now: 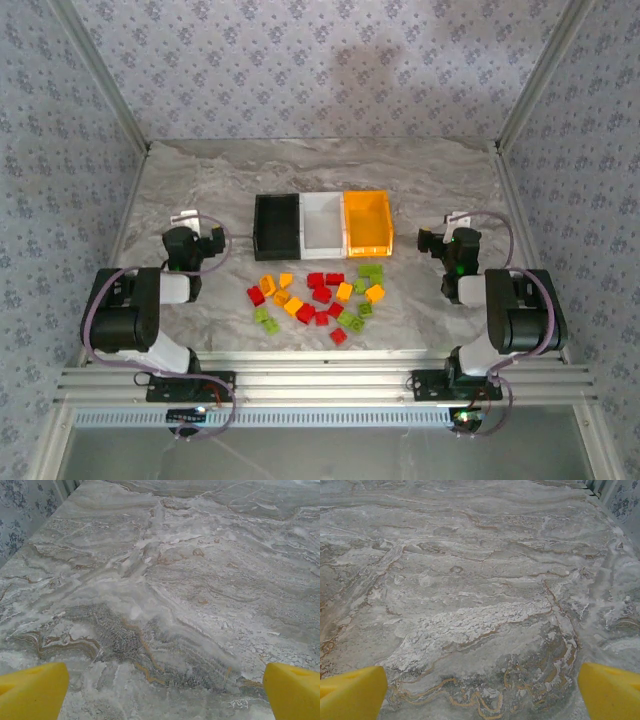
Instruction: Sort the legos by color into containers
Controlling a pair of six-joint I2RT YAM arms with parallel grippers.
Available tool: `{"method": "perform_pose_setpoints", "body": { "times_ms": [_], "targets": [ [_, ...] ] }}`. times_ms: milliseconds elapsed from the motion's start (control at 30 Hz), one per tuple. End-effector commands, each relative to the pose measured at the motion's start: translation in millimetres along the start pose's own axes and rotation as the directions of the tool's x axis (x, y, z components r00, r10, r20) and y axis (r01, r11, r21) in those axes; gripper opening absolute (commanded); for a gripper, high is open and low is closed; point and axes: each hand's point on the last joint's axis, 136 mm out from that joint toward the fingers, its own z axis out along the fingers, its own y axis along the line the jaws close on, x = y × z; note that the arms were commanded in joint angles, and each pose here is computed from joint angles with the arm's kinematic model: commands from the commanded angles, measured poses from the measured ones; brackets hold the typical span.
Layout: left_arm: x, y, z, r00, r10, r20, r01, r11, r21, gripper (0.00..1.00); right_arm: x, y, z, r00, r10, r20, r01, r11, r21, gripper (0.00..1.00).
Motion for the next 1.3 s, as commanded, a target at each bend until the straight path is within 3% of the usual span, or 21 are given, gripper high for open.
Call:
{"method": "perform_pose_setpoints", "body": {
  "times_ms": [0,1033,1133,1267],
  "targets": [
    [-12,0,0,0.999,-0.001,0.036,0.000,1.000,0.009,1.00,-10,0,3,1.000,-0.013,0.021,0.013,1.000,-0.005,1.00],
    [-13,0,0,0.999,0.000,0.039,0.000,1.000,0.008,1.00,-11,-2,3,1.000,0.000,0.023,0.000,1.000,-0.012,1.00],
    [-24,7,-3,1.000,-0.011,-0.003,0.011,0.999,-0.038,1.00,-28,-19,-4,0.999,0.033,-0.010,-0.032,0.995,0.089,1.00],
    [-45,15,-11,1.000,-0.023,-0.018,0.021,0.996,-0.082,1.00,-55,-21,-12,0.998,0.054,-0.041,-0.049,0.993,0.109,1.00]
  ]
}}
